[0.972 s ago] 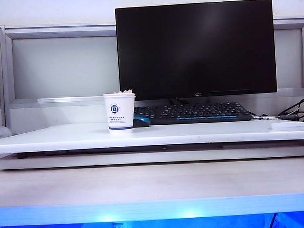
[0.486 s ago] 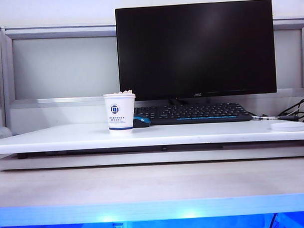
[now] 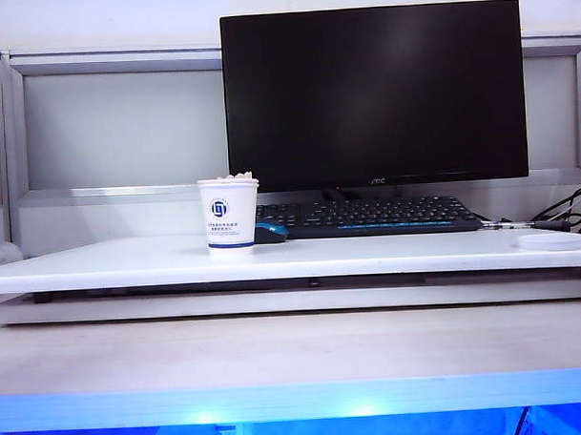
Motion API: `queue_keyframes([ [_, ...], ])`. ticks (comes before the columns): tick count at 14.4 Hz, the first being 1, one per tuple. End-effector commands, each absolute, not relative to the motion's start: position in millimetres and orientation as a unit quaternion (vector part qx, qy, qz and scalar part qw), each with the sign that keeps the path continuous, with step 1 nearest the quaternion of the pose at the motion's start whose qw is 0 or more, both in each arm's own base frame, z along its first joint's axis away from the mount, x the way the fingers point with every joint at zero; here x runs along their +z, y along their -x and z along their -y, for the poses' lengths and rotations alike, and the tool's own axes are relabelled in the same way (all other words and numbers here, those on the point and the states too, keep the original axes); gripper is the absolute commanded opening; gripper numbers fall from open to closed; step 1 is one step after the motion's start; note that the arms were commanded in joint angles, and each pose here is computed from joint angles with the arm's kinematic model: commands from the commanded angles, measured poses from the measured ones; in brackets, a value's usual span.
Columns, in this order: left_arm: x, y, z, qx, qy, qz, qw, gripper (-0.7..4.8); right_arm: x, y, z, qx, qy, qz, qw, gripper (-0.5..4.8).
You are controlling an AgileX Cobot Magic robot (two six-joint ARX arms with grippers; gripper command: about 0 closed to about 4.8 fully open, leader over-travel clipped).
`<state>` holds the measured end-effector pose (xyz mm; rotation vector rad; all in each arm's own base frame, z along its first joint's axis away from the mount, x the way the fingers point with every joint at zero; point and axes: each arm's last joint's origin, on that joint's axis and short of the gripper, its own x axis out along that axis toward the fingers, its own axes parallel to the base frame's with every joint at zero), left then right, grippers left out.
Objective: Pick up the badminton from the table and put it into the white paper cup.
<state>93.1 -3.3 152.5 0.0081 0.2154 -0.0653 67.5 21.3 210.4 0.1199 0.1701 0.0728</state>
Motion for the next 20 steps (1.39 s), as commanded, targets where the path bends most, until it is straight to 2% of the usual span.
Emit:
queue_keyframes([
  [1,150.0,-92.5,3.4,-0.035,-0.012,-0.120,0.992,-0.05,198.3,-71.4,-23.4,0.038,-0.056,-0.096,0.993,-0.06],
  [9,150.0,-92.5,3.6,-0.038,-0.013,-0.120,0.992,-0.05,174.7,-79.1,-26.8,0.036,-0.026,-0.110,0.993,-0.06],
  [10,150.0,-92.5,3.7,-0.039,-0.013,-0.120,0.992,-0.05,178.0,-82.3,-19.9,0.018,-0.018,-0.094,0.995,-0.05],
  [18,150.1,-92.5,4.2,-0.047,-0.012,-0.119,0.992,-0.05,173.8,-88.5,-3.8,0.028,-0.062,-0.085,0.994,-0.06],
  [20,150.1,-92.5,4.2,-0.047,-0.010,-0.119,0.992,-0.05,166.7,-87.4,-3.7,0.026,-0.062,-0.119,0.991,-0.05],
])
